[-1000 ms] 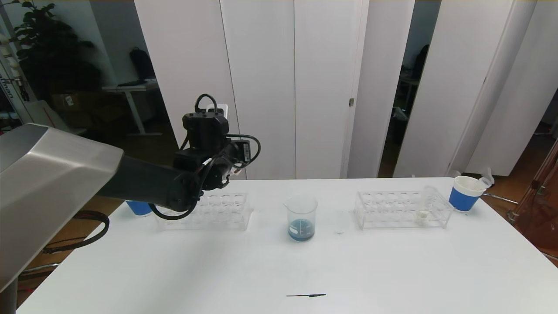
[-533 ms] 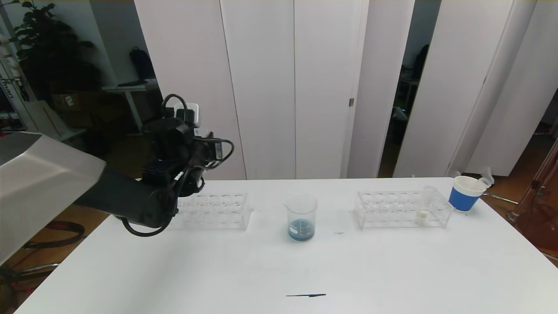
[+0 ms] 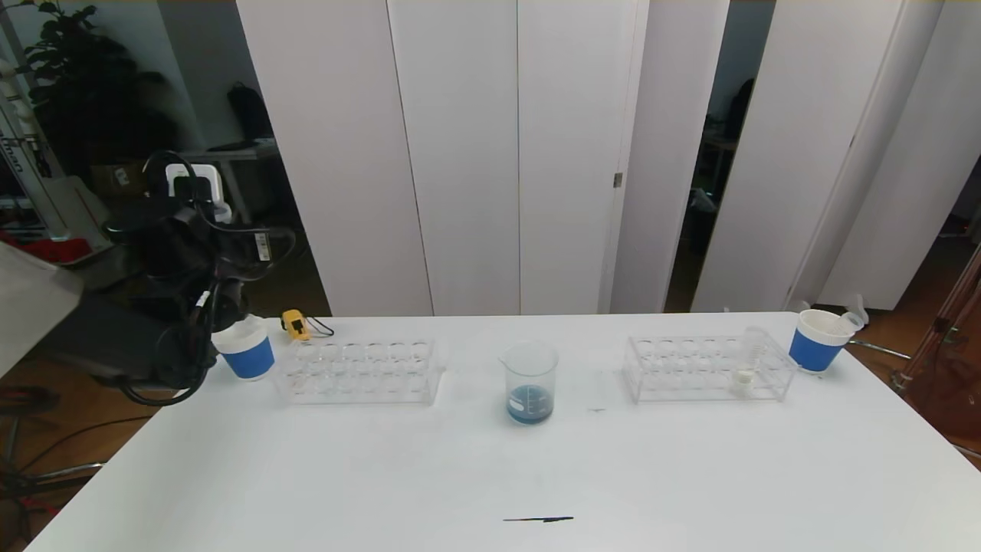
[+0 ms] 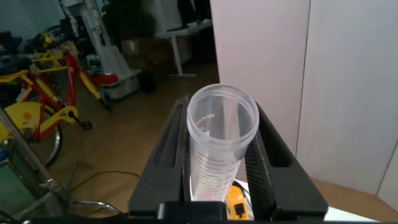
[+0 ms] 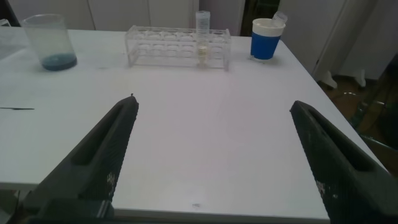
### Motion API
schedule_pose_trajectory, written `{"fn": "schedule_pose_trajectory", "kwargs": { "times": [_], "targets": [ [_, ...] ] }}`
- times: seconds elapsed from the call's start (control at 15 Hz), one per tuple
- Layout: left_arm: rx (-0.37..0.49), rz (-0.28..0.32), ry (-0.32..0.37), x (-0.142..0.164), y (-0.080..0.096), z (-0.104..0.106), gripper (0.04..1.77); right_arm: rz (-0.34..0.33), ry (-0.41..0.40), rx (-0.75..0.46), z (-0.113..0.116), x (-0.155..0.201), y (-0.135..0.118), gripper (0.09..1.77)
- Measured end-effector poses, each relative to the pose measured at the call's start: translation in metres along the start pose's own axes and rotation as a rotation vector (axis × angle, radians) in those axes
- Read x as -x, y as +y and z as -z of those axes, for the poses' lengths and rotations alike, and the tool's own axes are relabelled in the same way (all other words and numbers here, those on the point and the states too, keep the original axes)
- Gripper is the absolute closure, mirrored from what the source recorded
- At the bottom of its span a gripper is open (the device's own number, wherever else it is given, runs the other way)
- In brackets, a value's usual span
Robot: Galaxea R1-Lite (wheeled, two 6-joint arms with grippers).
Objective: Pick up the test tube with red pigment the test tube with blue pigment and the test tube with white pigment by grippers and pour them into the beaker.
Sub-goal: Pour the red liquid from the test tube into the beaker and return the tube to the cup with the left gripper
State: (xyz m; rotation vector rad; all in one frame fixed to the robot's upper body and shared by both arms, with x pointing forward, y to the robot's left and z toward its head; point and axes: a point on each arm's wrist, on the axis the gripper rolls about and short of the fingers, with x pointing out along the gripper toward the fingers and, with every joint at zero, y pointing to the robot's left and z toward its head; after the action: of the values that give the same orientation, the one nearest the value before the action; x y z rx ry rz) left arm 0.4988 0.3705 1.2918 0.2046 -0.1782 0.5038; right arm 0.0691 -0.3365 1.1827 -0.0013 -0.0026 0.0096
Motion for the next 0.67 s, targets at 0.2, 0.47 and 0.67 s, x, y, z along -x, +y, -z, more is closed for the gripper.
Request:
{"fn": "schedule_pose_trajectory", "kwargs": {
  "times": [0.2, 0.47, 0.67],
  "targets": [
    [-0.002, -0.085, -0.006, -0.014, 0.031, 0.012, 1.23, 0.000, 0.000, 0.000, 0.000, 0.000, 0.000, 0.11],
    [0.037, -0.154, 0.052, -0.026, 0.059, 0.040, 1.23, 0.000, 0.000, 0.000, 0.000, 0.000, 0.000, 0.11],
    [0.098, -0.132, 0.112, -0.028, 0.059, 0.059, 1.23, 0.000, 0.000, 0.000, 0.000, 0.000, 0.000, 0.11]
  ]
}}
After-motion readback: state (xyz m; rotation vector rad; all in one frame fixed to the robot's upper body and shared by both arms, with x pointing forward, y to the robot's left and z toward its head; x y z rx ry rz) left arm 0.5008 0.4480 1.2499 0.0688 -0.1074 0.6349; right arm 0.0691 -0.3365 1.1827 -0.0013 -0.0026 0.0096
